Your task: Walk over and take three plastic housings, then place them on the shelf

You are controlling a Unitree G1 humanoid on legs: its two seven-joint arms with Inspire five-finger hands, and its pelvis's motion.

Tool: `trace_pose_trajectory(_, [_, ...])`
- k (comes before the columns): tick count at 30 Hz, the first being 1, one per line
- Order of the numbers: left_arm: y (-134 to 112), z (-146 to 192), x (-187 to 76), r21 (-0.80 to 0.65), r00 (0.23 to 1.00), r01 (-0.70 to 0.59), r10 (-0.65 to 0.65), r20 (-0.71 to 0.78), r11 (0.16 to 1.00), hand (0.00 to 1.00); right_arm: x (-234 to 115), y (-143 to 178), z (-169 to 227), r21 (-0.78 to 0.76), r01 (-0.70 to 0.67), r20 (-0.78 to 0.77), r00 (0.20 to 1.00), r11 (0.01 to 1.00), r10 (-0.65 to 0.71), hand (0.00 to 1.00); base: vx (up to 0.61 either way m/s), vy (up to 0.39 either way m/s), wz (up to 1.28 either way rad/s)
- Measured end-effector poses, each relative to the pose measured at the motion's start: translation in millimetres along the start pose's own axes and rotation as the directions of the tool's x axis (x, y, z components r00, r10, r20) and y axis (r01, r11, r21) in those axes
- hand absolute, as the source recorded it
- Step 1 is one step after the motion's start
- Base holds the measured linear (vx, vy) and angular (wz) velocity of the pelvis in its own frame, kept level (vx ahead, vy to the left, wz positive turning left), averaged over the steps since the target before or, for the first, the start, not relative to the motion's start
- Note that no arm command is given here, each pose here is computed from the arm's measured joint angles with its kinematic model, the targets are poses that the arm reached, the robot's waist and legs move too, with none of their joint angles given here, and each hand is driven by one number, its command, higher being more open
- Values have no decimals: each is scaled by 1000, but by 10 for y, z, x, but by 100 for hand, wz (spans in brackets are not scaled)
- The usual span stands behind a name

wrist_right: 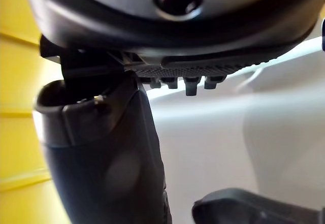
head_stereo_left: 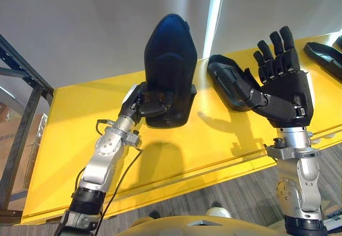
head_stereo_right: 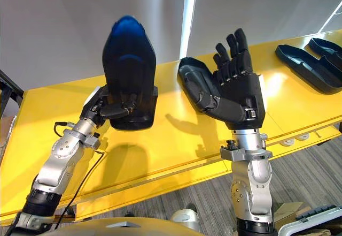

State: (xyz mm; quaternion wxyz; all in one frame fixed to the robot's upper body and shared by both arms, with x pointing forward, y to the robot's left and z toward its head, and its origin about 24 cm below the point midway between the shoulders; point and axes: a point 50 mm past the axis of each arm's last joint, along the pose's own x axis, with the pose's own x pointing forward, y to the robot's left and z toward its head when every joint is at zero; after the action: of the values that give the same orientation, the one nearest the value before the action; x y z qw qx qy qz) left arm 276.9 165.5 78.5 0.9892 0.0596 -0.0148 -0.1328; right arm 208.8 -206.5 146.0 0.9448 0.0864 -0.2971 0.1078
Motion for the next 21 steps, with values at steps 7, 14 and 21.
trace_pose_trajectory(7, [165, -14, 251, 25, 995, -43, 45, -91, 999, 0, 7, 17, -139, 40, -28, -59, 998, 999, 31, 100, -49, -2, -4])
trace_pose_trajectory(14, [277, -106, 441, -29, 977, -54, 47, -208, 998, 0, 68, 33, -216, 81, -57, -81, 995, 995, 63, 100, -30, -8, -8])
trace_pose_trajectory(21, [300, -198, 473, -76, 960, -43, 21, -278, 996, 0, 107, 91, -233, 104, -92, -80, 992, 990, 101, 100, -14, -7, -5])
